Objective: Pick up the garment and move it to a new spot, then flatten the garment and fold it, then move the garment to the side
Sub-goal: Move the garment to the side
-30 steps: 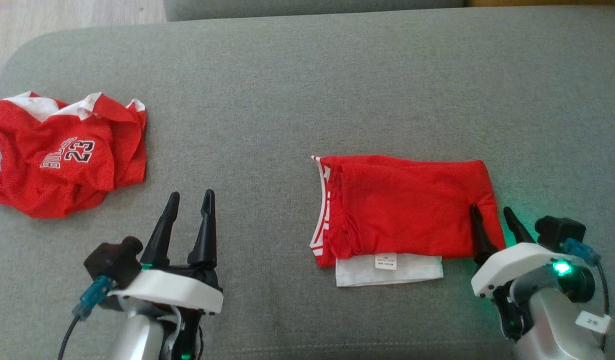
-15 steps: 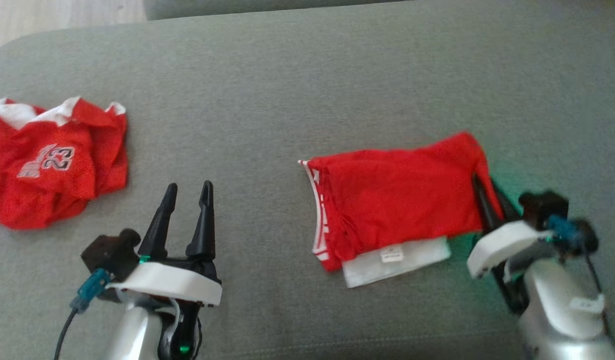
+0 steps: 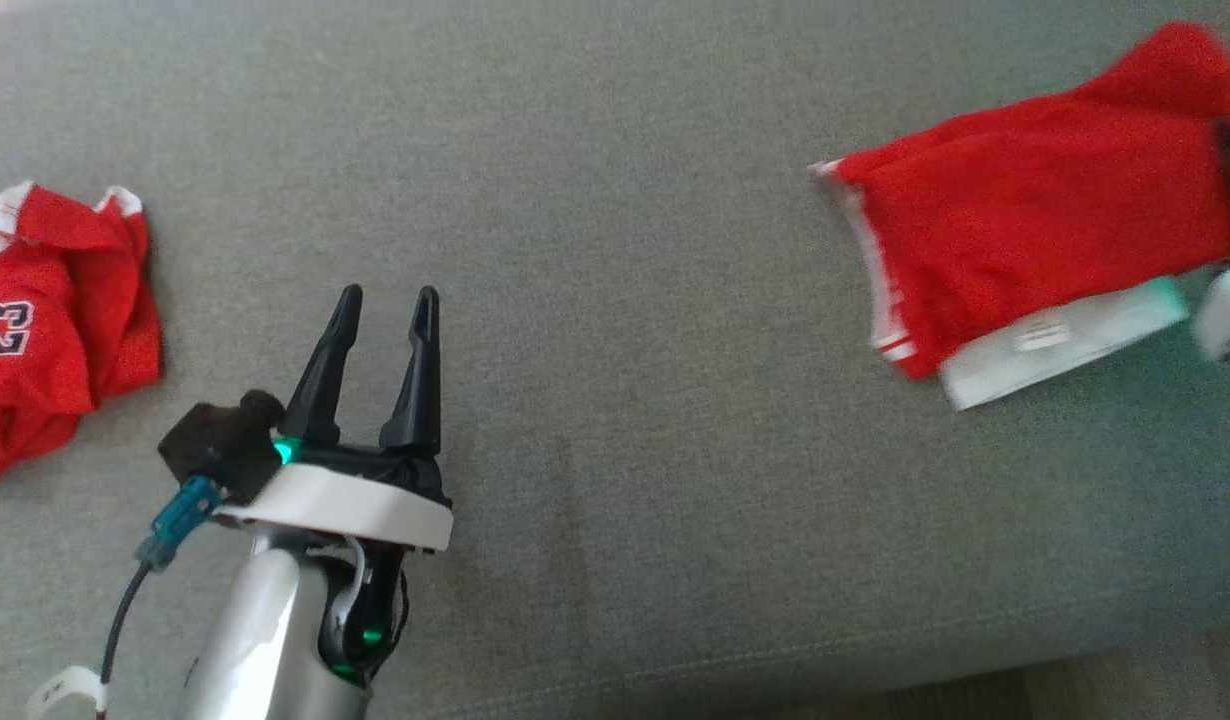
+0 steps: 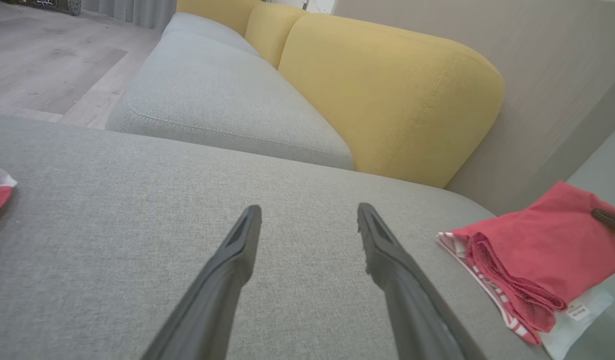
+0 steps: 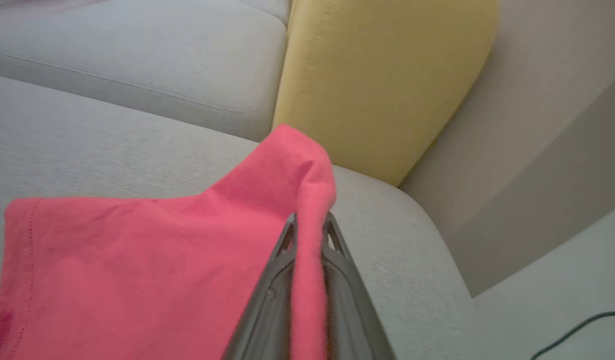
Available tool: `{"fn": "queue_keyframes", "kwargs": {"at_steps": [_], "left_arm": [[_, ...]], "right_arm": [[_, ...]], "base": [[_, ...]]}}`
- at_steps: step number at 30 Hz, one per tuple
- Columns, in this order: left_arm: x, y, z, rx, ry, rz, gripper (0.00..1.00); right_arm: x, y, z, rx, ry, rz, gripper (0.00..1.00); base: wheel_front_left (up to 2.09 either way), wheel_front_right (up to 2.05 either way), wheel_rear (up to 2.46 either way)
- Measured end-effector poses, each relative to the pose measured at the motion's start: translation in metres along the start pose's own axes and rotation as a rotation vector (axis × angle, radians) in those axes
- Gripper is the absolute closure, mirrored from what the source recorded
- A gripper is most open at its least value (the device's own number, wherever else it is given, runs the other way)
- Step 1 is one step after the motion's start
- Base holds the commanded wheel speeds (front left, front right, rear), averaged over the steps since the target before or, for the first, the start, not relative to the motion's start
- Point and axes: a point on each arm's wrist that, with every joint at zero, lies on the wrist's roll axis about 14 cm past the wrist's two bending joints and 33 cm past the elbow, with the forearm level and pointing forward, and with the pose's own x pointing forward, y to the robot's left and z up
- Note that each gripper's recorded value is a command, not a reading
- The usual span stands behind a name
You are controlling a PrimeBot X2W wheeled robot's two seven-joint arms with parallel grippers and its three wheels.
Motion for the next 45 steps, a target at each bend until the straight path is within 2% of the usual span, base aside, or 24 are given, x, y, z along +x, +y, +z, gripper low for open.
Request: {"fn": "queue_keyframes", "kwargs": {"at_steps": [6,12,16,17,18,19,20,25,30,33,34,38,41,45], "left_arm": [[0.006,0.003,-0.013,-0.004,0.029,-0.007,0.0],[0.008,0.006,-0.016,-0.007,0.034,-0.003,0.0],[0.008,0.007,-0.013,-0.003,0.025,-0.002,0.0],[0.008,0.007,-0.012,-0.002,0.024,-0.001,0.0],[0.007,0.007,-0.011,-0.002,0.023,-0.001,0.0],[0.007,0.007,-0.01,-0.001,0.021,0.0,0.0],[0.007,0.007,-0.01,-0.001,0.019,-0.001,0.0],[0.005,0.005,-0.008,0.003,0.018,-0.002,0.0],[0.003,0.004,-0.001,-0.003,0.002,-0.001,0.0],[0.001,0.002,0.006,-0.002,-0.014,-0.003,0.0],[-0.001,0.0,0.012,-0.004,-0.028,-0.002,0.0],[-0.01,0.0,0.021,-0.001,-0.047,0.013,0.0],[-0.019,0.0,0.027,-0.007,-0.062,0.028,0.0],[-0.028,0.0,0.039,-0.005,-0.093,0.041,0.0]], "right_arm": [[0.003,-0.05,-0.021,0.044,0.077,-0.129,1.0],[0.005,-0.075,-0.033,0.074,0.139,-0.223,1.0],[0.007,-0.073,-0.034,0.067,0.144,-0.234,1.0],[0.008,-0.071,-0.034,0.077,0.142,-0.235,0.91],[0.008,-0.068,-0.034,0.083,0.141,-0.234,0.58],[0.008,-0.066,-0.033,0.083,0.14,-0.231,0.45],[0.008,-0.064,-0.033,0.089,0.139,-0.232,0.0],[0.009,-0.063,-0.022,0.108,0.103,-0.235,0.0],[0.012,-0.054,0.009,0.103,0.013,-0.212,0.0],[0.015,-0.035,0.037,0.125,-0.078,-0.168,0.0],[0.016,-0.021,0.06,0.147,-0.147,-0.134,0.0],[0.007,0.01,0.106,0.212,-0.299,-0.063,0.0],[-0.007,0.039,0.115,0.279,-0.355,-0.005,0.0],[-0.03,0.074,0.103,0.361,-0.363,0.052,0.0]], "base": [[0.0,0.0,0.0],[0.0,0.0,0.0],[0.0,0.0,0.0],[0.0,0.0,0.0],[0.0,0.0,0.0],[0.0,0.0,0.0],[0.0,0.0,0.0],[0.0,0.0,0.0],[0.0,0.0,0.0],[0.0,0.0,0.0],[0.0,0.0,0.0],[0.0,0.0,0.0],[0.0,0.0,0.0],[0.0,0.0,0.0]]}}
